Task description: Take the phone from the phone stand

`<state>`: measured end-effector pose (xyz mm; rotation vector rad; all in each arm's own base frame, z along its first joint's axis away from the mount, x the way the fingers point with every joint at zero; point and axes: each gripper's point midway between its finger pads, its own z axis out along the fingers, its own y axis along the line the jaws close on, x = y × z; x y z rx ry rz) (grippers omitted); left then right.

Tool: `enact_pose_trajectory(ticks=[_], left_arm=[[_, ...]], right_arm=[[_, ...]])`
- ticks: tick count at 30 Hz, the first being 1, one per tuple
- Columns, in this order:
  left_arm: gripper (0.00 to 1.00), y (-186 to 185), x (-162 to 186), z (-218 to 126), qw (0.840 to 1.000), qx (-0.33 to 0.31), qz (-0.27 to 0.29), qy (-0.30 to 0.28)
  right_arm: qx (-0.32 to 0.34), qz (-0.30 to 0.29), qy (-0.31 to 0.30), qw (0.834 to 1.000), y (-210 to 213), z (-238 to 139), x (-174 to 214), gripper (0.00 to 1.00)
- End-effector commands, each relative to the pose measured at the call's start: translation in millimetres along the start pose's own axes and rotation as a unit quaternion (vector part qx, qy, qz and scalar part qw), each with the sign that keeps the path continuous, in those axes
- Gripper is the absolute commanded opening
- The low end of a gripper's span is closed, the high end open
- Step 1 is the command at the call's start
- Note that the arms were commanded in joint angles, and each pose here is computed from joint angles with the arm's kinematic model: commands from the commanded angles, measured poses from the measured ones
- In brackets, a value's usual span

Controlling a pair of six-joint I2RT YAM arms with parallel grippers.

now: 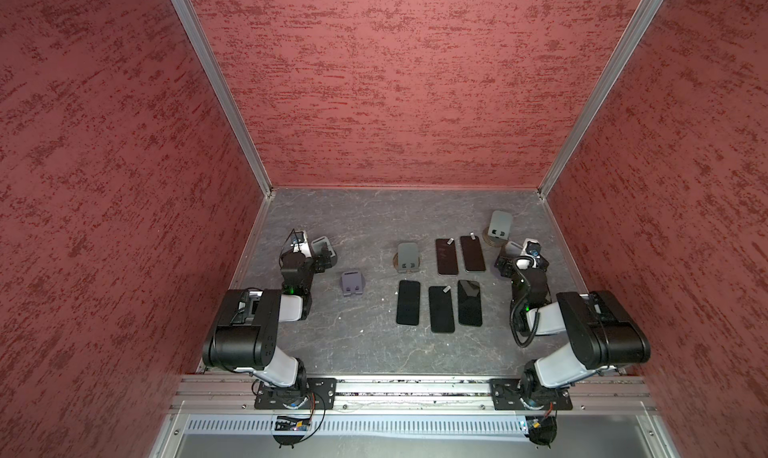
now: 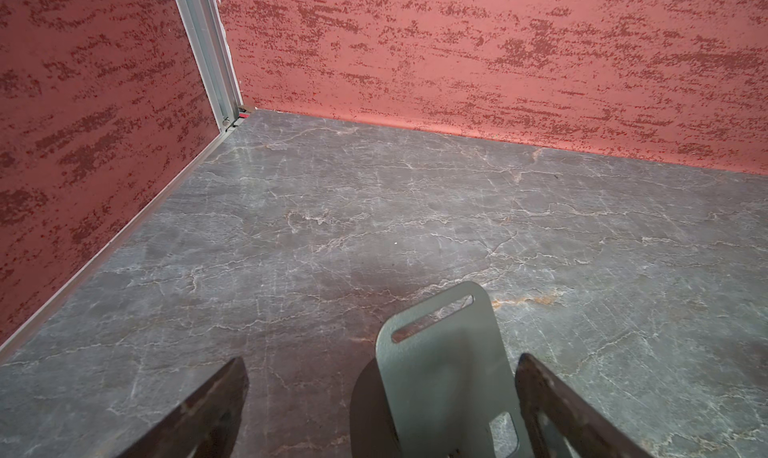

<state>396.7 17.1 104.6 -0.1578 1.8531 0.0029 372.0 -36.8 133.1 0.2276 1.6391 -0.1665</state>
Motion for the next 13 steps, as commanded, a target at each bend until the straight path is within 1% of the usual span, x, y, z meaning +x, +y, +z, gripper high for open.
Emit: enact_pose_trajectory(ticks=[1,13], left_arm=[[1.0,-1.3,-9.9,0.6,1.0,0.003,0.001,-0.017],[0.99,-1.1,-10.4,0.7,1.0,0.003,0.001,-0.018]], right_arm=[[-0.002,0.005,-0.011,1.0,0.9,3.6,-7.5,0.99],[-0.002,0.006,-0.012,1.0,0.8,3.6,-7.8,0.99]])
